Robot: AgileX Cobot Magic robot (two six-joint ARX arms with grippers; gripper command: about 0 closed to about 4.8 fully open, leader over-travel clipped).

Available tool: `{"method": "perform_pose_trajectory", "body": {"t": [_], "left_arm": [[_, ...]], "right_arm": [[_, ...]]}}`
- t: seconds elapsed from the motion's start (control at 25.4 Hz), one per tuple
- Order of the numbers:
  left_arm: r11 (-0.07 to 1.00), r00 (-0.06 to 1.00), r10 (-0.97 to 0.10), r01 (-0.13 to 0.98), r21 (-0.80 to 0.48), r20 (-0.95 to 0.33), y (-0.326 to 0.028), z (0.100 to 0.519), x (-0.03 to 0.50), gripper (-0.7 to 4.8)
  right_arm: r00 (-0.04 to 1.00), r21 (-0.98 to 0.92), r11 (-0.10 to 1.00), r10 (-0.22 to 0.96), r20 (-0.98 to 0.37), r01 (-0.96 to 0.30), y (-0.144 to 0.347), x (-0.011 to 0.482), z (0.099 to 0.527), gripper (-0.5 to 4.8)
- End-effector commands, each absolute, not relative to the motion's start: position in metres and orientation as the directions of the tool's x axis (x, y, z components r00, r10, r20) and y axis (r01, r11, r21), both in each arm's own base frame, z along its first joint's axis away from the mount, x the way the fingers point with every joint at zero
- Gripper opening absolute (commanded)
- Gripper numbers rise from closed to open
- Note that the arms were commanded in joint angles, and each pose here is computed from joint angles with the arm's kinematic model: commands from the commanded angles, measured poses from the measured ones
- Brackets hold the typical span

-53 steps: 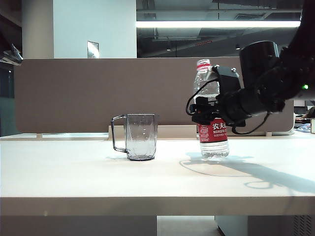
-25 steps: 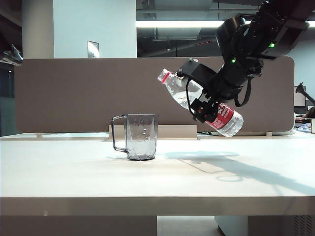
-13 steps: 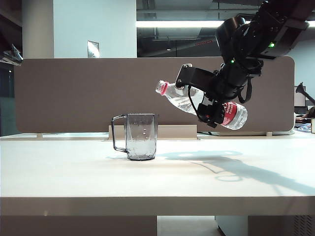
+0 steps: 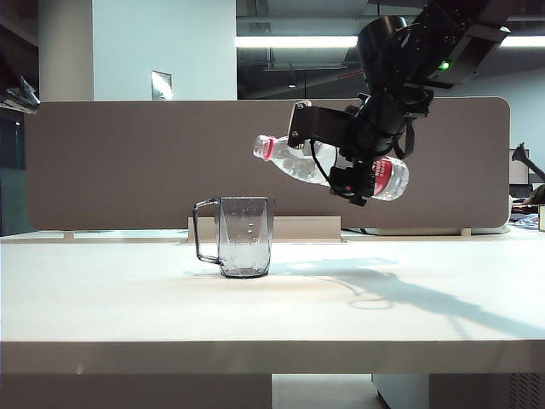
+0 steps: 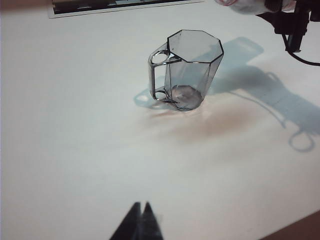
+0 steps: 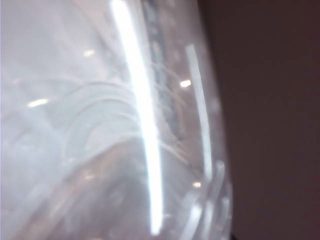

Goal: Pick up the mineral water bottle on the table and pour water into the mug until it's full.

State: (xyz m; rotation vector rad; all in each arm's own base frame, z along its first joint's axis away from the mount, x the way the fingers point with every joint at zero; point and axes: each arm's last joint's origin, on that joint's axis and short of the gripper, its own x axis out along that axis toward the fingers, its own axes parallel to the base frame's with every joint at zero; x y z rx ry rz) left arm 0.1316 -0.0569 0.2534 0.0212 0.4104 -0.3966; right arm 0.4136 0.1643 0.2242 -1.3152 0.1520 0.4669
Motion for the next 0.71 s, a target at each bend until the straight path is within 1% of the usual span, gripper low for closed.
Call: {"method": "perform_pose_trajectory", "body": {"t": [0.04,0.24,0.71], "left_arm": [[0.921,0.847,-0.378,0.385,-0.06,-0.374,-0.0572,0.2568,0.1318,-0.01],[0.921,0.847,-0.378,0.385,-0.06,-0.374,-0.0573,0.2568,0.1318,-0.01],[0.921,0.847,-0.378,0.385,-0.06,-0.374,-0.0573,0.2568,0.1318,-0.01]], "right_arm": [[0.941,-0.943,0.165,0.227,-0.25,-0.29,0.1701,0.4129,0.2449,3.05],[0.947,-0.954,0.126,0.215,-0.241,-0.271,0.1748,0.411,0.2458,3.05],[0.957,-0.957,0.129,0.167,-0.237,-0.26,0.1732,0.4116,0.2462,3.05]]}}
